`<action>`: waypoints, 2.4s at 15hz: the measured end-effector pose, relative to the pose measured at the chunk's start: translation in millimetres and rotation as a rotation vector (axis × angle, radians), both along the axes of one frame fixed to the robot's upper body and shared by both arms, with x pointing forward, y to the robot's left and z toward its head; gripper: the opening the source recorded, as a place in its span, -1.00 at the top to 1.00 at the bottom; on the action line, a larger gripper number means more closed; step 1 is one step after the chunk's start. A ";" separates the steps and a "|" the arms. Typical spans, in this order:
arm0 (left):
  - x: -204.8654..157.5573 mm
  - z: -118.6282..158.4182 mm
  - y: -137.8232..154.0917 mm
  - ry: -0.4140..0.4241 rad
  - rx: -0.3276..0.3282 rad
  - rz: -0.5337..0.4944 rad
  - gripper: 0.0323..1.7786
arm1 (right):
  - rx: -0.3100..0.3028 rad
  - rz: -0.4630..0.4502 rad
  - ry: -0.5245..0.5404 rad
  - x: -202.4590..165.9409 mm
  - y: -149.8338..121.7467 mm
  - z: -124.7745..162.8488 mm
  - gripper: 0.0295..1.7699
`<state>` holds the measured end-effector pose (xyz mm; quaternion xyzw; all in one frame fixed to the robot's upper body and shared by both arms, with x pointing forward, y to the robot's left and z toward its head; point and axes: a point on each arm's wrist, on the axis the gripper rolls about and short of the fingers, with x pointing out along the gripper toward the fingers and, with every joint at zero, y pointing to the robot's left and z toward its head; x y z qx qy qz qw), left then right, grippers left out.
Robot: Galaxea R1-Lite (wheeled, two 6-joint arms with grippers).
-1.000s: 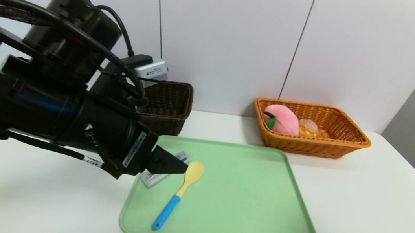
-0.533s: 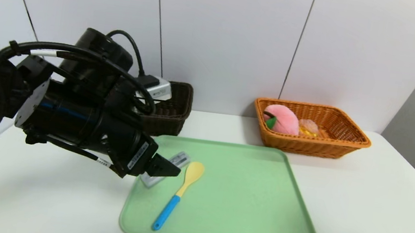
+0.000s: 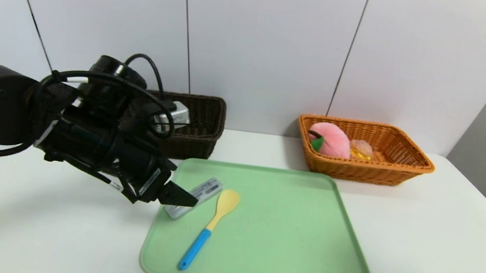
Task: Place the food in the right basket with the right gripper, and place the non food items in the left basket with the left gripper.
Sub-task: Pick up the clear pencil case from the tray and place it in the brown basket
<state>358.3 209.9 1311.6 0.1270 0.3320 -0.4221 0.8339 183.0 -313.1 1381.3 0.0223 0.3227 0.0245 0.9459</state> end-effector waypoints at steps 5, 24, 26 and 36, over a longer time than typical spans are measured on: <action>25.2 -31.8 -4.6 0.011 0.074 -0.035 -0.90 | 0.034 -0.027 0.005 -0.5 -0.2 -0.9 -0.92; 59.2 -74.0 -15.2 -0.002 0.146 0.015 -0.90 | 0.055 -0.010 -0.021 12.2 4.0 -7.6 -0.92; 60.4 -75.3 -16.0 -0.007 0.147 0.016 -0.90 | 0.054 -0.010 -0.019 12.3 4.1 -8.2 -0.92; 57.5 -78.5 -18.0 0.007 0.151 0.008 -0.41 | 0.054 -0.011 -0.021 12.1 4.0 -7.9 -0.92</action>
